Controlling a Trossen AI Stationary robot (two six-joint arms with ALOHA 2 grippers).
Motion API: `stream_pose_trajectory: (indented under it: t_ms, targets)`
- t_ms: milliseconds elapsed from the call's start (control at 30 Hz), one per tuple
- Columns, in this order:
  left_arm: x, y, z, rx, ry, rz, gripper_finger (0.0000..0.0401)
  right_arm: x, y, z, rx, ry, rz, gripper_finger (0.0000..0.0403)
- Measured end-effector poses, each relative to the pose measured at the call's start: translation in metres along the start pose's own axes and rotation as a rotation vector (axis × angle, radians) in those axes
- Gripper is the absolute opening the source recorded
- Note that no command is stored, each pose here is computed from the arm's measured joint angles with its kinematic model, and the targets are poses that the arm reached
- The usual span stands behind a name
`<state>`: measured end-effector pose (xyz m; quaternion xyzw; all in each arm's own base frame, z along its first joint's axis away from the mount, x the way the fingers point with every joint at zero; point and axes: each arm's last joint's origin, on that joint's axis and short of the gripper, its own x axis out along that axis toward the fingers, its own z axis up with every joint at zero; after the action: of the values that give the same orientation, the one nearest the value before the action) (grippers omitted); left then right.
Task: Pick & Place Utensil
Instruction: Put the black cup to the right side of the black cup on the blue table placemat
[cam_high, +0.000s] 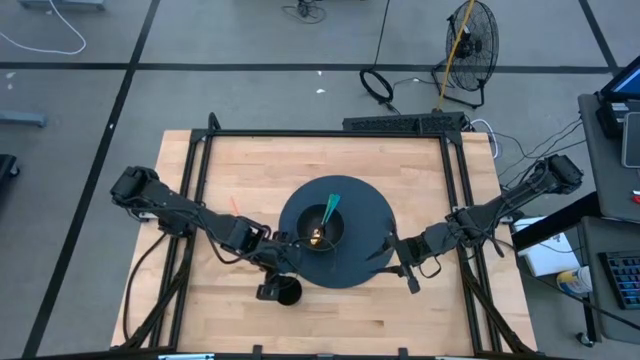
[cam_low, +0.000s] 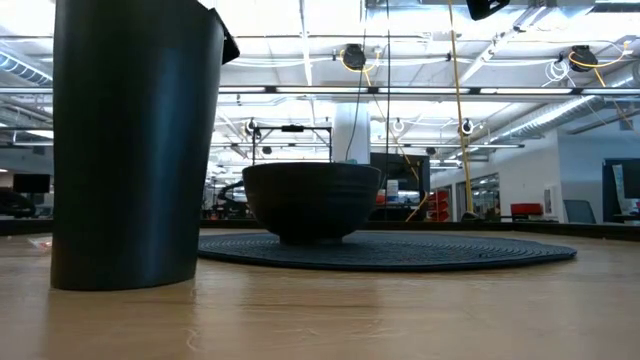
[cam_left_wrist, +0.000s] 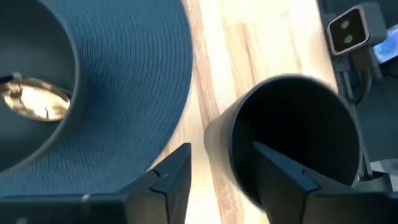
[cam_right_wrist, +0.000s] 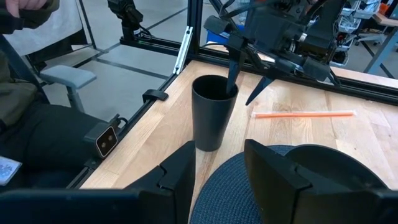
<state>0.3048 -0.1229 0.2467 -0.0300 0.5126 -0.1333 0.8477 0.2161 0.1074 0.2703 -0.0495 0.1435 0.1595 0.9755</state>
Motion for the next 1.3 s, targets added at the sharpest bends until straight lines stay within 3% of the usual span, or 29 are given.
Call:
stream_pose_trajectory:
  t_ms: [200,333,467,667,933,1300]
  targets:
    - [0.000,0.001,-0.006,-0.054,0.060,0.017,0.0199,0.000,0.000,0.000,-0.001,0.000,0.000,0.0130]
    - [0.000,0.002,-0.006,-0.070,0.065,0.019,0.0184,0.000,0.000,0.000,-0.002,0.000,0.000,0.0130]
    - [0.000,0.002,-0.006,-0.069,0.066,0.019,0.0131,0.000,0.000,0.000,-0.003,0.000,0.000,0.0130]
    - [0.000,0.002,-0.007,-0.050,0.068,0.023,0.0015,0.000,0.000,0.000,-0.003,0.000,0.000,0.0130]
    - [0.000,0.005,-0.002,-0.043,0.012,0.062,0.0007,0.000,0.000,0.000,-0.004,0.000,0.000,0.0130]
    - [-0.004,0.017,0.022,-0.017,-0.180,-0.039,0.0004,0.000,0.000,0.000,-0.008,0.001,0.000,0.0130]
